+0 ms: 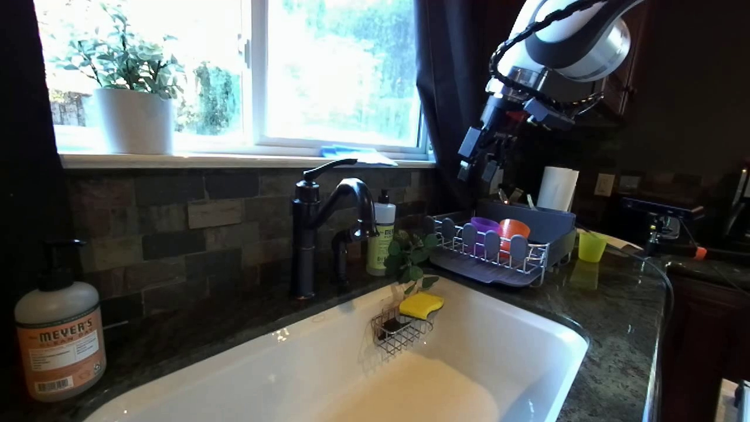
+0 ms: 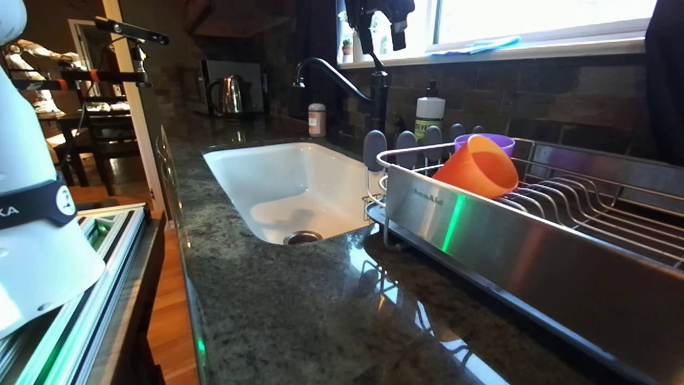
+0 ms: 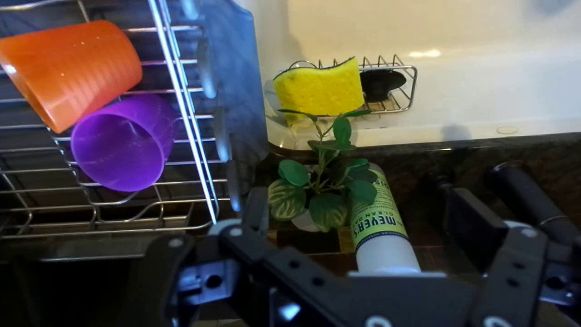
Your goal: Put the pump bottle on the windowsill.
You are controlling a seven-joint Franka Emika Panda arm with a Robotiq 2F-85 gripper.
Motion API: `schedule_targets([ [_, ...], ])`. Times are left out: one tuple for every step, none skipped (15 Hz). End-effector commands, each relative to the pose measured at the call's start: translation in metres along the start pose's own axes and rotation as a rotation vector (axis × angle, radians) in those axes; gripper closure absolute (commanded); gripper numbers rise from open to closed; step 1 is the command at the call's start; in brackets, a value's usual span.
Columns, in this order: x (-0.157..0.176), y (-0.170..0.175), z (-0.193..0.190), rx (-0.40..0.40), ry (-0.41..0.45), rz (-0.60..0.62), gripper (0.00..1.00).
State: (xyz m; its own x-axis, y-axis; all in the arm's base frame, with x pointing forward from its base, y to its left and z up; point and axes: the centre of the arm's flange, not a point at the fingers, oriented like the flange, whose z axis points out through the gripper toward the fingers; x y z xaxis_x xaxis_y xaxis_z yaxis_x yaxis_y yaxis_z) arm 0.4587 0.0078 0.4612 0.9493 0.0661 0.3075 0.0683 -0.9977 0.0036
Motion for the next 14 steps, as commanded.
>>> schedule_targets([
  [0.061,-0.01,0.025,-0.049,-0.016,-0.01,0.0],
  [0.076,-0.012,0.029,-0.08,-0.013,0.006,0.0],
  [0.09,-0.011,0.034,-0.104,-0.019,0.046,0.0],
  [0.098,-0.01,0.036,-0.127,-0.029,0.075,0.0],
  [0.063,-0.009,0.025,-0.075,-0.006,0.027,0.0],
  [0.075,-0.008,0.03,-0.091,-0.002,0.046,0.0],
  [0.082,-0.007,0.034,-0.098,-0.003,0.056,0.0],
  [0.086,-0.005,0.037,-0.101,-0.005,0.061,0.0],
  [0.088,-0.009,0.041,-0.121,0.045,0.06,0.0],
  [0.094,-0.012,0.043,-0.077,0.096,0.057,0.0],
  [0.101,-0.013,0.043,-0.062,0.146,0.041,0.0],
  [0.11,-0.015,0.044,-0.053,0.183,0.026,0.0],
  [0.116,-0.017,0.045,-0.032,0.207,0.021,0.0],
  [0.12,-0.02,0.048,-0.011,0.217,0.024,0.0],
])
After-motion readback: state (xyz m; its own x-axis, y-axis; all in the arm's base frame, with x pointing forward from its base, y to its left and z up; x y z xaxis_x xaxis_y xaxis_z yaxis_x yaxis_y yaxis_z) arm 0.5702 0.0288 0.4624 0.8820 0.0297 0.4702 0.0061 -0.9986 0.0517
